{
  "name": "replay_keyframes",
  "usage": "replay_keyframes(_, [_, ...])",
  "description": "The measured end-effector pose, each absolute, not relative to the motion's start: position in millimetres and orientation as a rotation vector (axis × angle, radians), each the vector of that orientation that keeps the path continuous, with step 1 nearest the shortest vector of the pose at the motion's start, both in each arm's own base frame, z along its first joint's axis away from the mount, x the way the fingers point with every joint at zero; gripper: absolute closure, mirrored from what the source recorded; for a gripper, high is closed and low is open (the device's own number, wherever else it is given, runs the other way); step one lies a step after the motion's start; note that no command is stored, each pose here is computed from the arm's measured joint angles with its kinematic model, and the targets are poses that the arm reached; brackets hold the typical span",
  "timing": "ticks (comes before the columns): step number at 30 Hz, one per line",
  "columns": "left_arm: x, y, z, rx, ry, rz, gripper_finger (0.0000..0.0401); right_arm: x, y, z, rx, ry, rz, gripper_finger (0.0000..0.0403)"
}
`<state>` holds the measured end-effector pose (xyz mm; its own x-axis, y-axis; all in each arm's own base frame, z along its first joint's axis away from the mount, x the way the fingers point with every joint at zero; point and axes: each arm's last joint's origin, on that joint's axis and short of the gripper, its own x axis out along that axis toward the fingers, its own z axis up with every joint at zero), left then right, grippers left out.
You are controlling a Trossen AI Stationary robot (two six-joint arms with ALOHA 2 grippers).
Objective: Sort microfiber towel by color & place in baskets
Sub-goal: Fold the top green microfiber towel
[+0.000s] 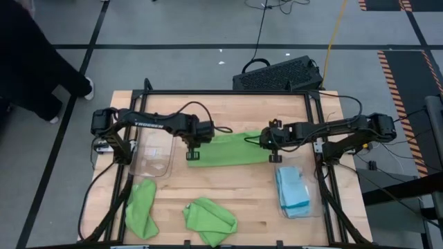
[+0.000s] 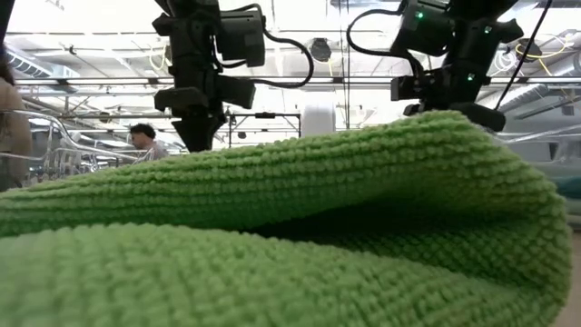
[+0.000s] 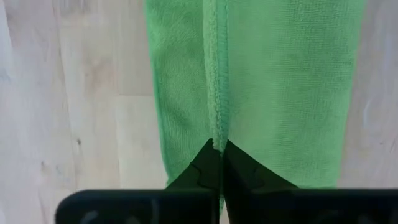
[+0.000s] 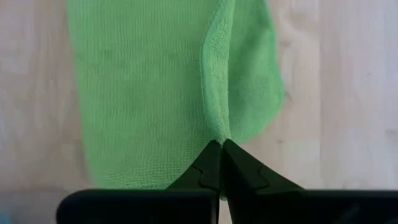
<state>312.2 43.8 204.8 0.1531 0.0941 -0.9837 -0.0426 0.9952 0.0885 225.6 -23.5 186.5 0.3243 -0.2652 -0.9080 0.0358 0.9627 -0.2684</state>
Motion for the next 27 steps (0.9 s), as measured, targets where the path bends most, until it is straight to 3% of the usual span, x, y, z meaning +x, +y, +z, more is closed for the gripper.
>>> replay_keyframes(6, [309,43,204,0.031,1.451,0.104,0.0386,225,-21,186,-0.195,1.228,-0.165,0.04])
replay_keyframes(16, [310,31,204,0.014,1.45,0.097,0.0383,222,-8,198,0.013,1.157,-0.041,0.04])
replay_keyframes(22, [312,33,204,0.022,1.431,0.117,0.0395,235,-14,222,0.027,1.017,-0.159,0.0401])
replay_keyframes(27, [310,44,204,-0.029,1.423,0.213,0.0387,241,-27,214,-0.008,1.029,-0.216,0.0401])
